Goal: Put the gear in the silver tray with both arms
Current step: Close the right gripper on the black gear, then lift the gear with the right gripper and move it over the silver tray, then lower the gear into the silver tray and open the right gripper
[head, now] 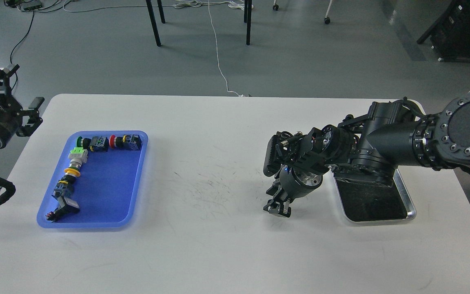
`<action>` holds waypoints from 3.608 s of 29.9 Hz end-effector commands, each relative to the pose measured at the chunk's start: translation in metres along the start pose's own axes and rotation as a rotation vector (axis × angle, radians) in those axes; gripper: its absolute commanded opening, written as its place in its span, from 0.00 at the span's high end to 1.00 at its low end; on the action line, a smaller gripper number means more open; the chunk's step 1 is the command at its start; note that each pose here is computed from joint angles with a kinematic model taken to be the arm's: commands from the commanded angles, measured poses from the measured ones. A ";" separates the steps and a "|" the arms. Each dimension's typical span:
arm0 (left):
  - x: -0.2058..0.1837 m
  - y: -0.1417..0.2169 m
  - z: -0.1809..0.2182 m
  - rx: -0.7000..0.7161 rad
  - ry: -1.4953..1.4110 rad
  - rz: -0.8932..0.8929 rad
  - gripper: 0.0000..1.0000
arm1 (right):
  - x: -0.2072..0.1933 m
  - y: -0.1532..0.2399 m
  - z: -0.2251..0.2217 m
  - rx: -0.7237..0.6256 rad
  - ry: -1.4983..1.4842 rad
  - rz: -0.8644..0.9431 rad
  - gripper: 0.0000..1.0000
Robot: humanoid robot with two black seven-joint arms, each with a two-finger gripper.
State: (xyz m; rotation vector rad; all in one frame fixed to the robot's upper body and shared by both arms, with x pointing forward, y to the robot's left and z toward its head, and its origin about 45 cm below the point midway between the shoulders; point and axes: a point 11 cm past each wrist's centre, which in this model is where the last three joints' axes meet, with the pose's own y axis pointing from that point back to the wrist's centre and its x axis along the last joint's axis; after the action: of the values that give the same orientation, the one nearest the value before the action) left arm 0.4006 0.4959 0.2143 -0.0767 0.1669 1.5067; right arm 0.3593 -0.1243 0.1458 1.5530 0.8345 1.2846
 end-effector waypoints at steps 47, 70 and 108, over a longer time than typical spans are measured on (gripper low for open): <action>0.001 0.004 -0.007 0.014 0.003 0.004 0.02 | 0.027 0.071 0.043 -0.155 0.054 0.015 0.99; -0.005 0.002 -0.013 0.020 0.014 -0.006 0.02 | -0.165 0.126 0.069 -0.249 -0.297 -0.107 0.99; 0.006 0.011 -0.016 0.039 -0.001 0.013 0.02 | -0.179 0.092 0.061 -0.217 -0.350 -0.052 0.51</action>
State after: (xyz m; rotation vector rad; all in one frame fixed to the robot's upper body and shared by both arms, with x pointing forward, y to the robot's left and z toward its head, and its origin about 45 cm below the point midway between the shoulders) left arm 0.3896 0.4985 0.1984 -0.0460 0.1961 1.5139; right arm 0.3703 -0.3365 0.1645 1.4997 0.5169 0.9793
